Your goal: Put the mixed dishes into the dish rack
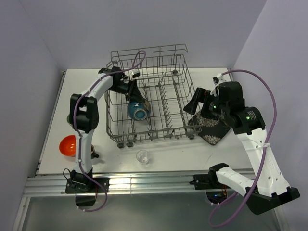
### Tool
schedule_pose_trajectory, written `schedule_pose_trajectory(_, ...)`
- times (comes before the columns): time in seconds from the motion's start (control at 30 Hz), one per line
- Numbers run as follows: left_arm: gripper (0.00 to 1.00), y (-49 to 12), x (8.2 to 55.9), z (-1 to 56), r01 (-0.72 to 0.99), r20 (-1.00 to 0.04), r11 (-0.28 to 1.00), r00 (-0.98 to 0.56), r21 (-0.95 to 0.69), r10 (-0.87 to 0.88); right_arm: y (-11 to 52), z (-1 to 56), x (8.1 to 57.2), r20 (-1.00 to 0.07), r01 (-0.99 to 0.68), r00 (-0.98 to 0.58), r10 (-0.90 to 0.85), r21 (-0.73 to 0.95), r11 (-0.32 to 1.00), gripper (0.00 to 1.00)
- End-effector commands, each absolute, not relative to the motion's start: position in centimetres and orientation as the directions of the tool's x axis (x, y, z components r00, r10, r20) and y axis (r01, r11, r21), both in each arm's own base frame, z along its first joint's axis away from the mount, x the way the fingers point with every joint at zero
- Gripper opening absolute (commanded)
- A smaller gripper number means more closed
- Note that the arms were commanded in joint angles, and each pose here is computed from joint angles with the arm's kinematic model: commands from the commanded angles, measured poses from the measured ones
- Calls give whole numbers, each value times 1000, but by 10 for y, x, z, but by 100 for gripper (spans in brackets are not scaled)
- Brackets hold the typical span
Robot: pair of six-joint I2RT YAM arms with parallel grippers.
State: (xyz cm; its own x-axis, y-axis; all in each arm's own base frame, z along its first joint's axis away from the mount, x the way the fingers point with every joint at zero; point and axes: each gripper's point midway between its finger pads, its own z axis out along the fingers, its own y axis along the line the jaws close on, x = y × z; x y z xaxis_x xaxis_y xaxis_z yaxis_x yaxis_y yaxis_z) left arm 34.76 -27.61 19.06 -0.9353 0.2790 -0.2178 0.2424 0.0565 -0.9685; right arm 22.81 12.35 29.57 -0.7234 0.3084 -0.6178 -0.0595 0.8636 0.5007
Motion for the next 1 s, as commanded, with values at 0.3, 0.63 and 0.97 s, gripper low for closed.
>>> schedule_pose_trajectory(0.3,52,-254,377,142,138,-160,-145,-975,-980,153,121,301,225,-641,-88,-707,300,500,861,100)
schedule_pose_trajectory(0.63,99,-238,368,166,201,-215,-139,-972,-970,94,126,297,227,-625,-95,-721,300,518,850,100)
schedule_pose_trajectory(0.97,99,-233,363,206,384,-394,-105,-913,-917,107,129,300,228,-625,-111,-722,296,527,843,100)
